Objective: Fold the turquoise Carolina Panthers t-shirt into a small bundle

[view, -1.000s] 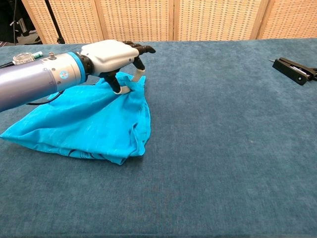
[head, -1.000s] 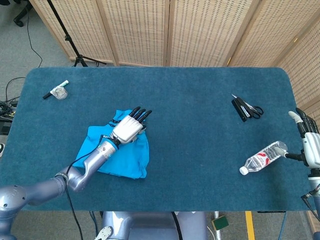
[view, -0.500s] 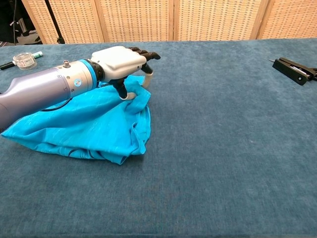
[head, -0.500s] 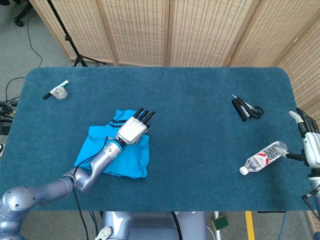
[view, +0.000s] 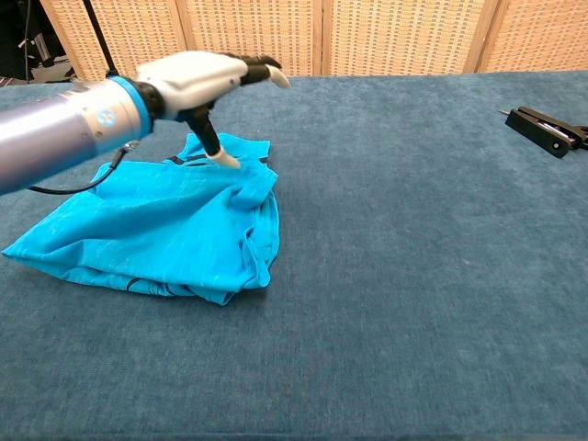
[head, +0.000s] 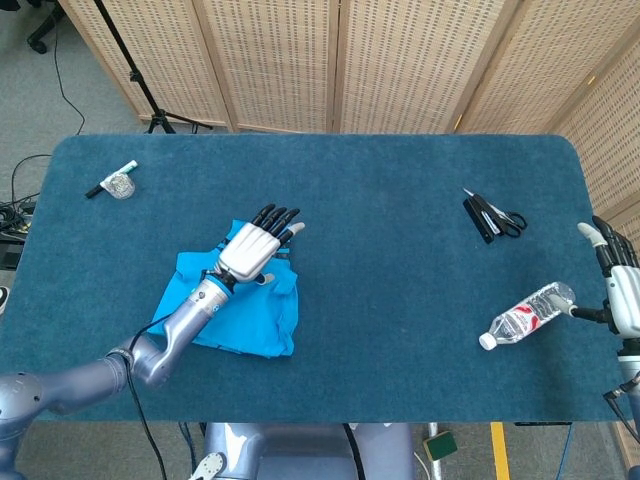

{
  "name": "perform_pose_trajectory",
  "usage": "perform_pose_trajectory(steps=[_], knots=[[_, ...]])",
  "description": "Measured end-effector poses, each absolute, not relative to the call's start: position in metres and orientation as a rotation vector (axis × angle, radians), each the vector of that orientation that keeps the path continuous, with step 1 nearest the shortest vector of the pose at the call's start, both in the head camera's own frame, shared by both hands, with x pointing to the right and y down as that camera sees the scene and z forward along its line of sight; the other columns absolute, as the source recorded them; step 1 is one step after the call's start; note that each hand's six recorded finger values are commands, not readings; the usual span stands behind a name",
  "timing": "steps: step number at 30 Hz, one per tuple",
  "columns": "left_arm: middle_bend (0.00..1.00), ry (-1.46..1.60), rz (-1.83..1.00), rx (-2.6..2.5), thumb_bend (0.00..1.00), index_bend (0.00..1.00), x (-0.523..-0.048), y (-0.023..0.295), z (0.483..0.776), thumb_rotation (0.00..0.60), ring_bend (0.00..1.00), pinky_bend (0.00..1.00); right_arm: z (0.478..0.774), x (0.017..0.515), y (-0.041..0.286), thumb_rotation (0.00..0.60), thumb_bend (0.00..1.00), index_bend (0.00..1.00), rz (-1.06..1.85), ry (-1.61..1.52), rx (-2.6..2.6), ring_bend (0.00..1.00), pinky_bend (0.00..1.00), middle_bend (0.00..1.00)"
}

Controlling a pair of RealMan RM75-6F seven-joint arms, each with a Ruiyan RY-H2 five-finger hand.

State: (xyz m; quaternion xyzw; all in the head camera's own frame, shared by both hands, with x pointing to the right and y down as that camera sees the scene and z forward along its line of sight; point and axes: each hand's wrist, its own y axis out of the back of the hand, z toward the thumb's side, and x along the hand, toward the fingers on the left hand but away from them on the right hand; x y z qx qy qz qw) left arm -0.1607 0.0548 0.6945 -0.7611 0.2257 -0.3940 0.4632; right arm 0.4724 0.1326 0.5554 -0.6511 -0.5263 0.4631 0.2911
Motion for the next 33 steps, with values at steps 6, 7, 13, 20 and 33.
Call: perform_pose_trajectory(steps=[6,7,13,20,33], knots=[[0.00,0.669,-0.987,-1.888,0.00,0.00,-0.209,0.051,0.674,0.600,0.00,0.00,0.553,0.470,0.134,0.600,0.00,0.00,1.222,-1.396,-1.740,0.00,0.00,0.00],[0.00,0.683,-0.994,-1.884,0.00,0.00,-0.218,0.050,0.671,0.600,0.00,0.00,0.553,0.469,0.134,0.600,0.00,0.00,1.220,-1.394,-1.740,0.00,0.00,0.00],[0.00,0.802,-1.075,-1.853,0.00,0.00,-0.297,0.056,0.650,0.600,0.00,0.00,0.551,0.465,0.137,0.600,0.00,0.00,1.211,-1.381,-1.742,0.00,0.00,0.00],[0.00,0.988,-1.194,-1.789,0.00,0.00,-0.394,0.090,0.625,0.600,0.00,0.00,0.548,0.461,0.139,0.600,0.00,0.00,1.194,-1.364,-1.732,0.00,0.00,0.00],[0.00,1.238,-1.365,-1.525,0.00,0.00,-0.494,0.144,0.568,0.600,0.00,0.00,0.538,0.456,0.144,0.600,0.00,0.00,1.196,-1.308,-1.583,0.00,0.00,0.00]])
